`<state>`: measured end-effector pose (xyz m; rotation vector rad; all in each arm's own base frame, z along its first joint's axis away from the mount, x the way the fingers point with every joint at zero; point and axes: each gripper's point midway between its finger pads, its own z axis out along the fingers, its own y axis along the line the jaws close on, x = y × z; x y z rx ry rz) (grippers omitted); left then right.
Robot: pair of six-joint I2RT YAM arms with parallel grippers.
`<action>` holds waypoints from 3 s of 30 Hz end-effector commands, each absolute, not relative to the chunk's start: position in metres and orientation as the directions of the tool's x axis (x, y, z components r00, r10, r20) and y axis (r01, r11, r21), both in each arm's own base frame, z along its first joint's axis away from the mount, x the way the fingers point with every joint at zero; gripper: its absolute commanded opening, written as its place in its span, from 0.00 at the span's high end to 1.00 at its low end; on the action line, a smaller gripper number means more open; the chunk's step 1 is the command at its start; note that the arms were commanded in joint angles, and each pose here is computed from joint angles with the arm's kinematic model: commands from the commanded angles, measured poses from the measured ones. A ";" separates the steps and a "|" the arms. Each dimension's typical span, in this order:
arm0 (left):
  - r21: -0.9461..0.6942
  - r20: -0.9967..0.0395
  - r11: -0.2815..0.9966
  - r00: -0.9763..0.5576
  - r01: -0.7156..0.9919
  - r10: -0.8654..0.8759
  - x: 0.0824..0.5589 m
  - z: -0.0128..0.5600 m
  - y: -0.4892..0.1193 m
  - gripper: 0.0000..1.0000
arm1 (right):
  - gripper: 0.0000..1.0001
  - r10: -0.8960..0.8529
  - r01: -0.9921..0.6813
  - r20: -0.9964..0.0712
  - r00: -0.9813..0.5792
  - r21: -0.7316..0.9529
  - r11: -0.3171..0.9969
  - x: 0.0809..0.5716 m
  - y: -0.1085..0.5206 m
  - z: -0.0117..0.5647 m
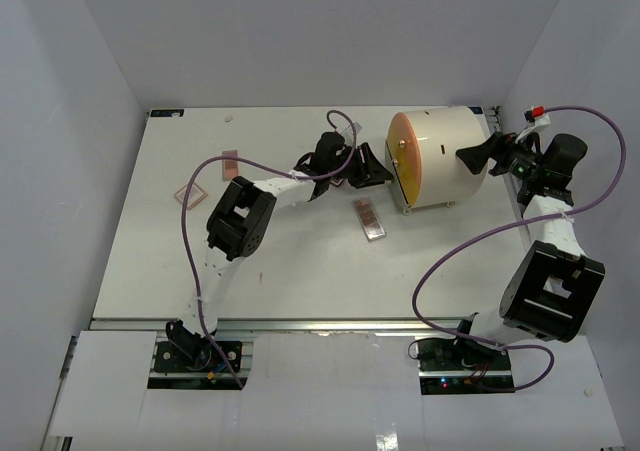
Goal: Organize the makeup
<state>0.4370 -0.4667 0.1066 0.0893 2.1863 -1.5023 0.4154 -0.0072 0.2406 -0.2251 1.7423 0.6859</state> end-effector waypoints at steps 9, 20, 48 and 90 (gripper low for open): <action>-0.883 -0.415 0.332 -0.882 0.332 -0.224 0.448 0.115 -0.477 0.46 | 0.02 0.188 -0.547 -0.941 -0.280 0.317 0.775 0.408 0.000 0.246; -0.911 -0.366 0.284 -0.902 0.298 -0.230 0.448 0.103 -0.481 0.55 | 0.02 0.193 -0.553 -0.938 -0.287 0.326 0.767 0.407 -0.001 0.244; -0.877 -0.416 0.358 -0.878 0.319 -0.238 0.422 0.115 -0.407 0.73 | 0.02 0.227 -0.491 -0.920 -0.318 0.365 0.791 0.420 -0.028 0.242; -0.284 -0.891 0.850 -0.450 0.443 -0.064 0.314 0.216 -0.172 0.02 | 0.10 -0.712 -0.932 -0.692 -0.121 -0.167 0.321 0.213 0.183 0.158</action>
